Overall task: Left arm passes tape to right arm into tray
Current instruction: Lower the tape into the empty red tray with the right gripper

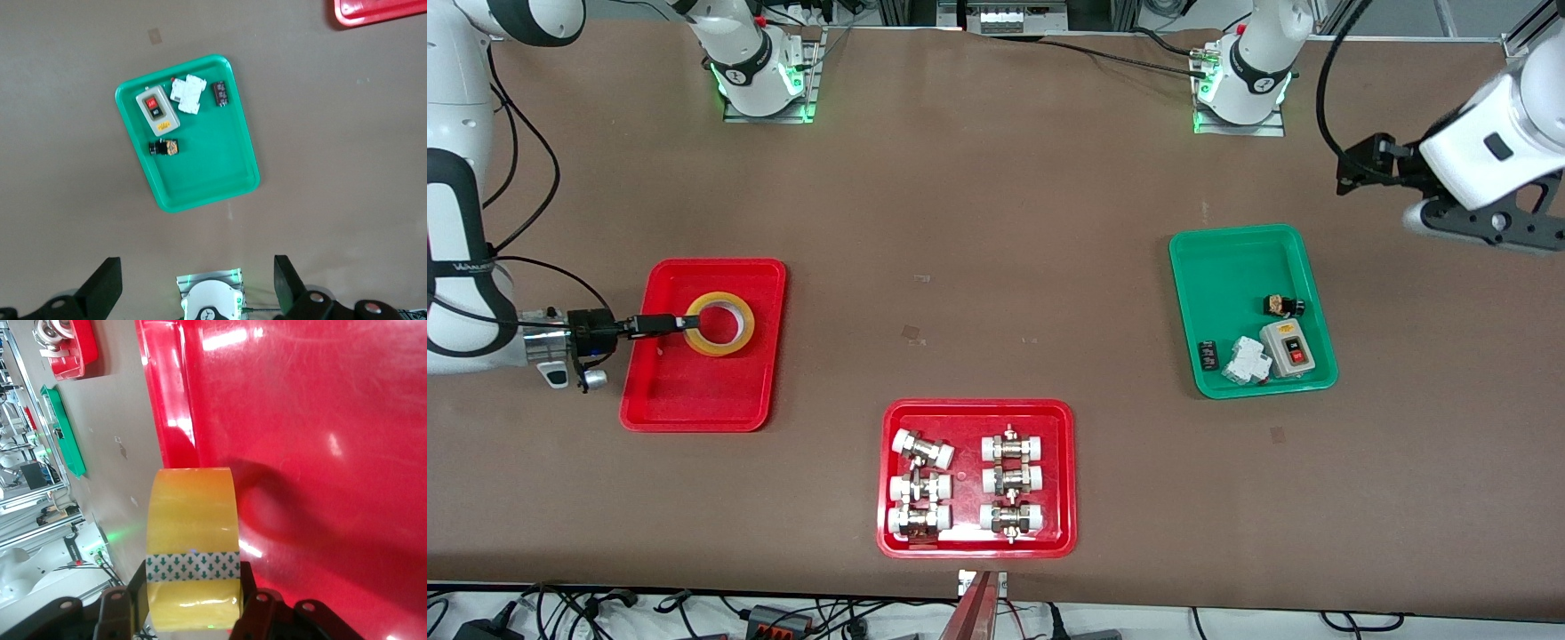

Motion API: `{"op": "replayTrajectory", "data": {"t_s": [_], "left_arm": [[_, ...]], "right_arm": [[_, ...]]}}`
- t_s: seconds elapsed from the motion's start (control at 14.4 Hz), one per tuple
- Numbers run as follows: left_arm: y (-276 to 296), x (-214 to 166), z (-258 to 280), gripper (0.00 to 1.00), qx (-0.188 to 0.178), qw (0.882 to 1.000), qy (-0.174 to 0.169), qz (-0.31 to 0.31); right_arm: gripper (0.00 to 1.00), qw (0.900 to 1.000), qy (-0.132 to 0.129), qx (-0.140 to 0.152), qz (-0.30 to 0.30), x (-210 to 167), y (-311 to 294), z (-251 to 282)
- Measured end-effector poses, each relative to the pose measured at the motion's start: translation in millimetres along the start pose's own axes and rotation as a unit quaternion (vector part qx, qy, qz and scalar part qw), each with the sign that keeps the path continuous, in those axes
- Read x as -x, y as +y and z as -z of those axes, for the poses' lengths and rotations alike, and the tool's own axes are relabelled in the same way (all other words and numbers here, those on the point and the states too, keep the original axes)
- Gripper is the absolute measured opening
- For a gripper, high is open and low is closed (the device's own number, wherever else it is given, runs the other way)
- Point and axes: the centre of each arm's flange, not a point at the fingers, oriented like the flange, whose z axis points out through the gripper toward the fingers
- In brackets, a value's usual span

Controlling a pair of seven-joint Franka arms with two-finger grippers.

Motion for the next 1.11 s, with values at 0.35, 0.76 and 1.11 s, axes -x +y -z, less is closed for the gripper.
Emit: {"op": "replayTrajectory", "data": {"t_s": [0.35,0.76,1.11], "left_arm": [[17,64,-4,1.0,-0.011,0.999,0.045,0.002],[11,66,-14,1.0,-0.011,0.999,0.048,0.009],[-4,66,-13,1.0,-0.008,0.999,0.048,0.024]], "right_arm": [[0.86,0.999,0.003,0.029,0.028,-7,-6,7],[1.0,0.975,-0.029,0.192,0.104,-30,-78,11],[1.0,0.977,-0.036,0.191,0.092,-24,-58,5]]}}
